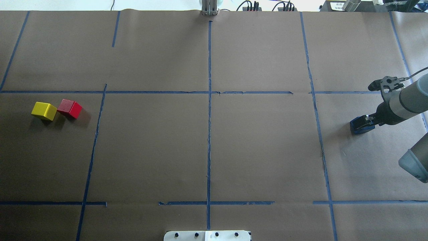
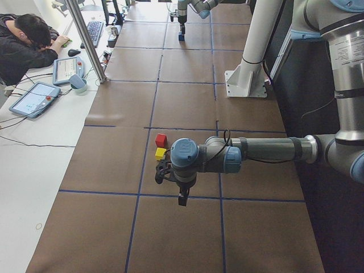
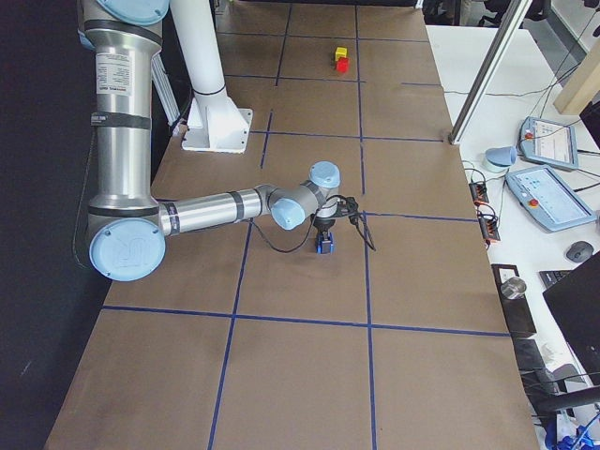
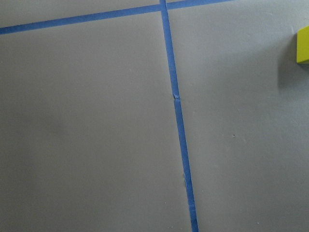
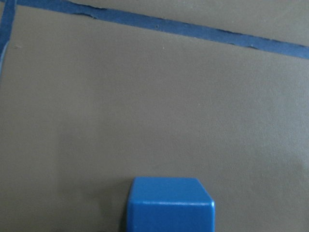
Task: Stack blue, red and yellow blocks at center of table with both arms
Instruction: 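Reach the right gripper down to the blue cube and grasp it, then carry the blue cube with the right gripper to the table center and release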
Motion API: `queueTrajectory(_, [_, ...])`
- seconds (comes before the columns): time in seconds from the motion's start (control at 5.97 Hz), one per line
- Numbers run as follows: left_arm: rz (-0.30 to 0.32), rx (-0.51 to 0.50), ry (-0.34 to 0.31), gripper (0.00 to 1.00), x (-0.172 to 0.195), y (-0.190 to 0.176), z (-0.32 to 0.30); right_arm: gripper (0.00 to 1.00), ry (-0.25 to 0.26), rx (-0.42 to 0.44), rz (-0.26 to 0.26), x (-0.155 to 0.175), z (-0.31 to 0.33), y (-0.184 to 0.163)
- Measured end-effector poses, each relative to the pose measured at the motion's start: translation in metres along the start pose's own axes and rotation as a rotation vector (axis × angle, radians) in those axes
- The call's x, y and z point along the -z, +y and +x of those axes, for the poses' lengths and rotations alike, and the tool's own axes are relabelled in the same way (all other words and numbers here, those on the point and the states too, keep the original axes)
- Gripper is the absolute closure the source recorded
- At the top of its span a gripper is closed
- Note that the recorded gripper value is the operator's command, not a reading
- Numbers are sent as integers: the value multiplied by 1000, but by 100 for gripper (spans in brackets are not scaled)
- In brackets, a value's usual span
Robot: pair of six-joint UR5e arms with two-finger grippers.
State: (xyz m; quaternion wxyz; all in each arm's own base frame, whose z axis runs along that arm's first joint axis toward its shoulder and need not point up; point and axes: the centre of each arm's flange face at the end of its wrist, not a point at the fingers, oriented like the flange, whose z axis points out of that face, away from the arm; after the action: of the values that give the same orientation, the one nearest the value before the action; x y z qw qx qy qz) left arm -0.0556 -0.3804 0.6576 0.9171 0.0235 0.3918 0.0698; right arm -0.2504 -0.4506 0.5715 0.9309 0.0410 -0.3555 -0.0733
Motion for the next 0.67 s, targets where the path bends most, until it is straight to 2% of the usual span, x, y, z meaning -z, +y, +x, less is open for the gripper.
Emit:
queueTrajectory(0.34, [0, 0, 0, 0, 0, 0, 0, 62, 1, 7, -3, -8, -6, -11])
queueTrajectory(0.5, [0, 0, 0, 0, 0, 0, 0, 82, -1, 10, -1, -10, -10, -17])
queueTrajectory(0.67, [0, 0, 0, 0, 0, 0, 0, 87, -5, 14, 4, -9, -14, -20])
